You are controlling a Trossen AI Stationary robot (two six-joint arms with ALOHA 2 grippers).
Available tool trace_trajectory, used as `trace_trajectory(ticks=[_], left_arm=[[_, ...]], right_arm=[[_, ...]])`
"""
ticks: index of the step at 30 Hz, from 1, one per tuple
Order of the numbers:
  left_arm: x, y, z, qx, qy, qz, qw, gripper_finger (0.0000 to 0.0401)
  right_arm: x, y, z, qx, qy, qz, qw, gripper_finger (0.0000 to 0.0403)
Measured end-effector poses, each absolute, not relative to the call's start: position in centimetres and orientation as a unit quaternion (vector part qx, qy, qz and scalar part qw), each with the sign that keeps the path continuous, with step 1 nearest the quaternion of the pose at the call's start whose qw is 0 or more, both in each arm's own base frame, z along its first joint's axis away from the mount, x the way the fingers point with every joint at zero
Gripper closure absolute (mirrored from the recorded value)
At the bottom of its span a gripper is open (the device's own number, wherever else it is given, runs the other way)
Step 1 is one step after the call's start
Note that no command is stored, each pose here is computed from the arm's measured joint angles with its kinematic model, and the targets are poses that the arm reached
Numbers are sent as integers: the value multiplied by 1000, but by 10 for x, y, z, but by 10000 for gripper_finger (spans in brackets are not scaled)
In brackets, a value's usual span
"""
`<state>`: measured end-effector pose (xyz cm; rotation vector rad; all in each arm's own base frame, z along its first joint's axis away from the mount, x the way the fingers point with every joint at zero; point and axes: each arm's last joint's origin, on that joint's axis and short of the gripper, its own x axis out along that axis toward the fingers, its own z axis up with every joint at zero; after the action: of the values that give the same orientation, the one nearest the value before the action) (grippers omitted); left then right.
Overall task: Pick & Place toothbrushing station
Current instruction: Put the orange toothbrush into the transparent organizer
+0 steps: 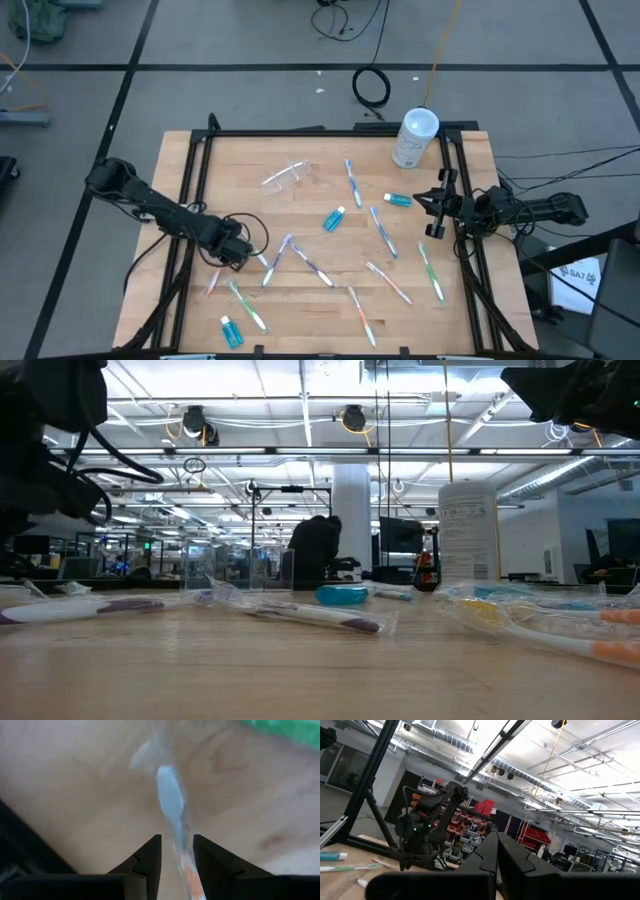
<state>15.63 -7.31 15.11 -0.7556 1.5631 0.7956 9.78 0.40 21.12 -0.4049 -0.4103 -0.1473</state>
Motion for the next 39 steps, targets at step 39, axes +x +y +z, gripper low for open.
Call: trace_trajectory(ticks=[39], left_arm=[[173, -81, 131, -247, 611, 346, 668, 284]], right_arm=[[98, 4, 211, -200, -200, -72, 957, 399]])
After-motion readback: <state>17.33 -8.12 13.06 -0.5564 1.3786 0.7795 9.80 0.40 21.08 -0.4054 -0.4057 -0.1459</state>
